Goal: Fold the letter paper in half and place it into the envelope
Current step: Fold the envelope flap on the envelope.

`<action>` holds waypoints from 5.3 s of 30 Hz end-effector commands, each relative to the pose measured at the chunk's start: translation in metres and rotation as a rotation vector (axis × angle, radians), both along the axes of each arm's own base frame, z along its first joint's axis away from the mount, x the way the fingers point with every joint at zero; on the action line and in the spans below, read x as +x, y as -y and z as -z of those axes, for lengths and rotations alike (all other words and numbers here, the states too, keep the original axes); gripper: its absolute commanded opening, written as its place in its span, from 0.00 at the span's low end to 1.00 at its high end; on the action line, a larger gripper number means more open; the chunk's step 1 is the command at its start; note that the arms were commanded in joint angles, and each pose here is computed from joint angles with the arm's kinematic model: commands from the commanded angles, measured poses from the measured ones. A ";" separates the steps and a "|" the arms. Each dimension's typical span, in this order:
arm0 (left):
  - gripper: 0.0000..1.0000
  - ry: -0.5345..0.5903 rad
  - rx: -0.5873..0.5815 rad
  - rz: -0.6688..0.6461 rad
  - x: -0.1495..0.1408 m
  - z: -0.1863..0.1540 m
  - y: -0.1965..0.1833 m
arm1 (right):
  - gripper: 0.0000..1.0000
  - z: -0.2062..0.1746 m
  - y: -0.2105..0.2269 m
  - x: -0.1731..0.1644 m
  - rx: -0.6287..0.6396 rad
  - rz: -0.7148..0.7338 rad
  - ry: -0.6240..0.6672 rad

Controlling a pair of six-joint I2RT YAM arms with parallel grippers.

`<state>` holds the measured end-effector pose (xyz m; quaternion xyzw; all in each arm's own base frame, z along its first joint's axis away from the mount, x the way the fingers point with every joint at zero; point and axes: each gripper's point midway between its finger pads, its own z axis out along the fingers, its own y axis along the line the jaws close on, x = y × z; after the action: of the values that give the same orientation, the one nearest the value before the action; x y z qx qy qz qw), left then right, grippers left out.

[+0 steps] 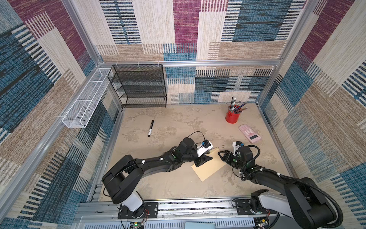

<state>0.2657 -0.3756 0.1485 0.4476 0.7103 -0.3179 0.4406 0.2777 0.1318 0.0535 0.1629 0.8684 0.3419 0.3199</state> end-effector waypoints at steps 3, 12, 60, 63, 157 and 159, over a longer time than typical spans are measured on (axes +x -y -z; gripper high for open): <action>0.43 -0.065 0.165 -0.431 0.071 0.037 -0.047 | 0.63 -0.008 0.001 0.004 -0.018 -0.002 0.031; 0.41 -0.145 0.240 -0.457 0.085 0.078 -0.038 | 0.63 -0.005 0.000 0.002 -0.007 -0.006 0.020; 0.39 -0.060 0.423 -0.204 -0.016 0.095 0.014 | 0.63 0.014 0.002 -0.005 0.020 0.023 -0.025; 0.39 -0.061 0.436 -0.192 -0.020 0.100 0.019 | 0.63 0.013 0.002 -0.004 0.020 0.028 -0.023; 0.37 -0.171 0.484 -0.213 -0.032 0.146 -0.014 | 0.59 -0.026 -0.045 0.052 0.190 -0.124 0.015; 0.37 -0.172 0.483 -0.210 -0.032 0.147 -0.014 | 0.59 -0.035 -0.052 0.052 0.179 -0.145 0.035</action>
<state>0.2431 -0.3797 0.0237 0.4228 0.8275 -0.1601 0.3330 0.3295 0.1781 0.0798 0.1450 0.8356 0.4473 0.2840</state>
